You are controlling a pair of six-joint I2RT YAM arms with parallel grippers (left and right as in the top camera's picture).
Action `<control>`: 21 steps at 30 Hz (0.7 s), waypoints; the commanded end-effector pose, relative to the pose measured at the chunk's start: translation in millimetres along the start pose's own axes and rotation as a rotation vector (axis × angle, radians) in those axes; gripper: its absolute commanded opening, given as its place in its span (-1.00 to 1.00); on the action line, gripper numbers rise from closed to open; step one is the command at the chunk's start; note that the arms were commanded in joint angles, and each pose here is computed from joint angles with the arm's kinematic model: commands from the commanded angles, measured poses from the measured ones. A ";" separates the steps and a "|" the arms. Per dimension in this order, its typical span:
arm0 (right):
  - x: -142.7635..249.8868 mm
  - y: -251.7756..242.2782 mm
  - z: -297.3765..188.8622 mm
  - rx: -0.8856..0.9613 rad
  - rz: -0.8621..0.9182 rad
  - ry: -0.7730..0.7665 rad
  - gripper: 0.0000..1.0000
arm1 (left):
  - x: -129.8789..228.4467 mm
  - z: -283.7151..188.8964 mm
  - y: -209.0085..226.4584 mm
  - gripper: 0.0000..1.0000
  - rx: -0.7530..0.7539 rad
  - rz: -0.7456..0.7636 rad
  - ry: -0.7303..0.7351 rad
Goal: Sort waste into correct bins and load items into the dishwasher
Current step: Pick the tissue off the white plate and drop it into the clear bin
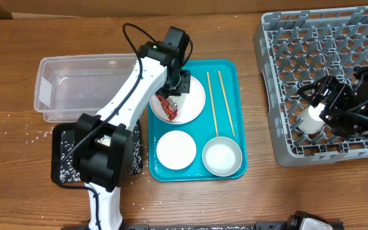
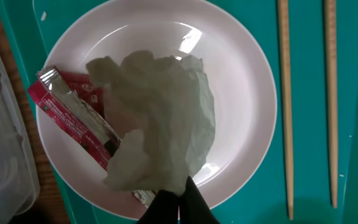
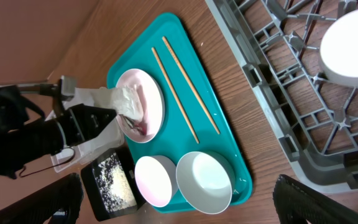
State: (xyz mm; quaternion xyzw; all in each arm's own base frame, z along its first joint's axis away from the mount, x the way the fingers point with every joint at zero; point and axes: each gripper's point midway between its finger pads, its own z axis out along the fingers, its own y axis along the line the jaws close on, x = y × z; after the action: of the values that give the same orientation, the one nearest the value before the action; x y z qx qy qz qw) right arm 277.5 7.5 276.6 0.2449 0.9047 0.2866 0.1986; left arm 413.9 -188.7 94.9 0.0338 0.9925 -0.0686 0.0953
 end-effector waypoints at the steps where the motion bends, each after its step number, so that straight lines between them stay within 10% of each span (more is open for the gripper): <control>1: -1.2 6.1 -3.9 -0.018 -0.014 -0.011 0.99 | -12.9 -45.4 -10.6 -0.92 0.050 -0.011 -0.100; 12: 1.0 5.3 -3.9 -0.015 -0.008 -0.003 1.00 | -29.4 -152.5 69.1 -0.92 -0.046 -0.226 -0.350; 19: 1.0 5.4 -3.9 -0.015 -0.008 -0.002 1.00 | -21.8 -142.1 156.4 -0.91 -0.253 -0.372 -0.309; 21: 1.1 5.3 -3.9 -0.015 -0.008 -0.002 1.00 | -25.3 -123.9 162.9 -0.53 -0.253 -0.341 -0.269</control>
State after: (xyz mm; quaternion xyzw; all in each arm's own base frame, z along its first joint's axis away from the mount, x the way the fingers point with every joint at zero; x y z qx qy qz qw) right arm 275.6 8.1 275.7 0.2465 0.9053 0.2866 0.1939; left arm 421.0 -24.6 230.2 -0.1623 0.9557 0.0002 0.2456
